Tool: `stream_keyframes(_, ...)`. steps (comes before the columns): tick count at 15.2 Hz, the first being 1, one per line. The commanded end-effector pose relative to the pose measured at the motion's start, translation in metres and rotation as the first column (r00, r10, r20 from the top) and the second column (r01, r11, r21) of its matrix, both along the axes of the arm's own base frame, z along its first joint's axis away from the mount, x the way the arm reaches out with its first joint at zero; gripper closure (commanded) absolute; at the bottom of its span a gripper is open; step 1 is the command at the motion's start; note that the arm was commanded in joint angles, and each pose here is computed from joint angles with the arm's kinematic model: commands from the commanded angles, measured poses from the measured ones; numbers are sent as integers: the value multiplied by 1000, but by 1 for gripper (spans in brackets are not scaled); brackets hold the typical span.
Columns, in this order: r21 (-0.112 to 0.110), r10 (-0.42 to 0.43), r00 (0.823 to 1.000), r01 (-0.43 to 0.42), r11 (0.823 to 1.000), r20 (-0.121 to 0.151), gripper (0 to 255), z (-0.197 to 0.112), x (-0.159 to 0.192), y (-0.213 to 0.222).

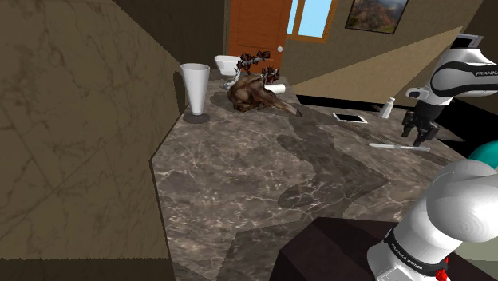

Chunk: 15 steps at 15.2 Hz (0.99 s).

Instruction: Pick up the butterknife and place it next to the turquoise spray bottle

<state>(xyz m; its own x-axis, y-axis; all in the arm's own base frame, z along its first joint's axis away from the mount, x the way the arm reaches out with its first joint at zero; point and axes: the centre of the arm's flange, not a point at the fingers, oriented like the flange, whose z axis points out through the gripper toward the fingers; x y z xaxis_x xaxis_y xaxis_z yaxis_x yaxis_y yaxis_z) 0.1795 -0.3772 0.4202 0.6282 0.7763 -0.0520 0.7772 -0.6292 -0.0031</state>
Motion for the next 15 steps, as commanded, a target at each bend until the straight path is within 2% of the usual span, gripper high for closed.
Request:
stream_keyframes(1,0,0,1000,0,1000,0,0,0,0,0)
stream_keyframes(4,0,0,1000,0,1000,0,0,0,0,0)
stream_keyframes(8,0,0,1000,0,1000,0,0,50,2,2)
stream_keyframes(15,0,0,1000,0,1000,0,0,50,2,2)
